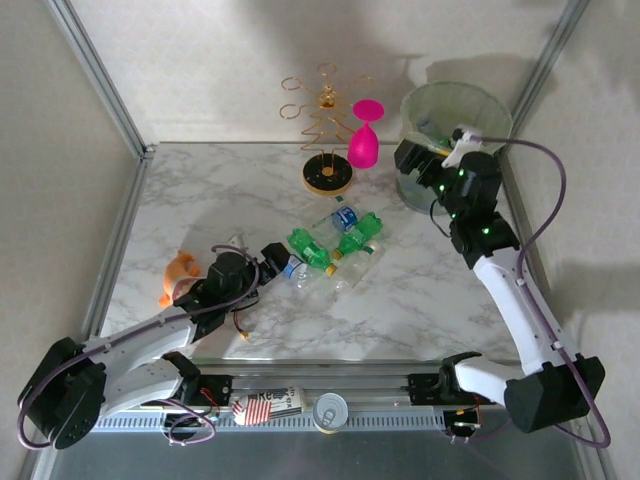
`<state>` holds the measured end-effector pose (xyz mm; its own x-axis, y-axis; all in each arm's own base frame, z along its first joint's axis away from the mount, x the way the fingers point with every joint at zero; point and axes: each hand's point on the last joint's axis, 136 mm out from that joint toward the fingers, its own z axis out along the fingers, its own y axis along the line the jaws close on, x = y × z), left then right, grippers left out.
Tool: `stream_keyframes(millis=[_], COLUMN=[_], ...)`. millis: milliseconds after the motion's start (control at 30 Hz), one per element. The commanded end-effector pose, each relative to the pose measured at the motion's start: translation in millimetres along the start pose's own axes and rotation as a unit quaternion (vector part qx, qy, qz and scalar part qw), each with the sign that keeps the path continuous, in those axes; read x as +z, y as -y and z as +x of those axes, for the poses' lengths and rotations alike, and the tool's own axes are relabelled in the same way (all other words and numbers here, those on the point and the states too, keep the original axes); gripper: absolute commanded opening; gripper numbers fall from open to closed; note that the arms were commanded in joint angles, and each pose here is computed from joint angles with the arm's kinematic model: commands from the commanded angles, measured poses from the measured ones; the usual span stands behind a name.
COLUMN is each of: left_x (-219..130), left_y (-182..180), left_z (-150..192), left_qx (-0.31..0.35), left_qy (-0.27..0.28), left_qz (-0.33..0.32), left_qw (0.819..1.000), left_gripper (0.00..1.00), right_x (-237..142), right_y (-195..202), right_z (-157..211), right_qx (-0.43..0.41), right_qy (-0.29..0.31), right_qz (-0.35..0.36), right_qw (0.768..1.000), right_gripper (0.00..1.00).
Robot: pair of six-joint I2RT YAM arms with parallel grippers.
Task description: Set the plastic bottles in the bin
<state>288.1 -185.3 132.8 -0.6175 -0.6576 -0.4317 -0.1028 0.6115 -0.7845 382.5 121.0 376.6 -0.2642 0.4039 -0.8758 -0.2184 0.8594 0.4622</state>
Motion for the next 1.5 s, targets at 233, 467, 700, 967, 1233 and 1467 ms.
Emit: stream_keyframes(millis=[233, 467, 700, 967, 1233, 1467], left_x=[28, 39, 57, 76, 84, 87], left_y=[-25, -36, -39, -52, -73, -80], left_z=[7, 2, 3, 11, 18, 22], left_qx=[0.002, -0.002, 0.003, 0.006, 0.01, 0.007], left_qy=[0.012, 0.032, 0.035, 0.027, 0.029, 0.026], left_qz=[-0.123, -0.161, -0.179, -0.206, -0.232, -0.237], left_qw=[0.992, 0.986, 0.983, 0.978, 0.972, 0.971], left_gripper=[0.99, 1.0, 0.95, 0.81, 0.77, 0.7], right_x=[-12, -17, -26, -39, -41, -39], right_y=[-2, -4, 1, 9, 6, -9], right_z=[119, 177, 198, 193, 195, 205], right_qx=[0.038, 0.035, 0.025, 0.016, 0.009, -0.004], right_qy=[-0.081, -0.144, -0.162, -0.144, -0.148, -0.179], right_qz=[-0.021, -0.031, -0.031, -0.021, -0.036, -0.076], right_qw=[0.996, 0.989, 0.986, 0.989, 0.988, 0.981], right_gripper=[0.99, 0.99, 0.99, 0.99, 0.99, 0.99])
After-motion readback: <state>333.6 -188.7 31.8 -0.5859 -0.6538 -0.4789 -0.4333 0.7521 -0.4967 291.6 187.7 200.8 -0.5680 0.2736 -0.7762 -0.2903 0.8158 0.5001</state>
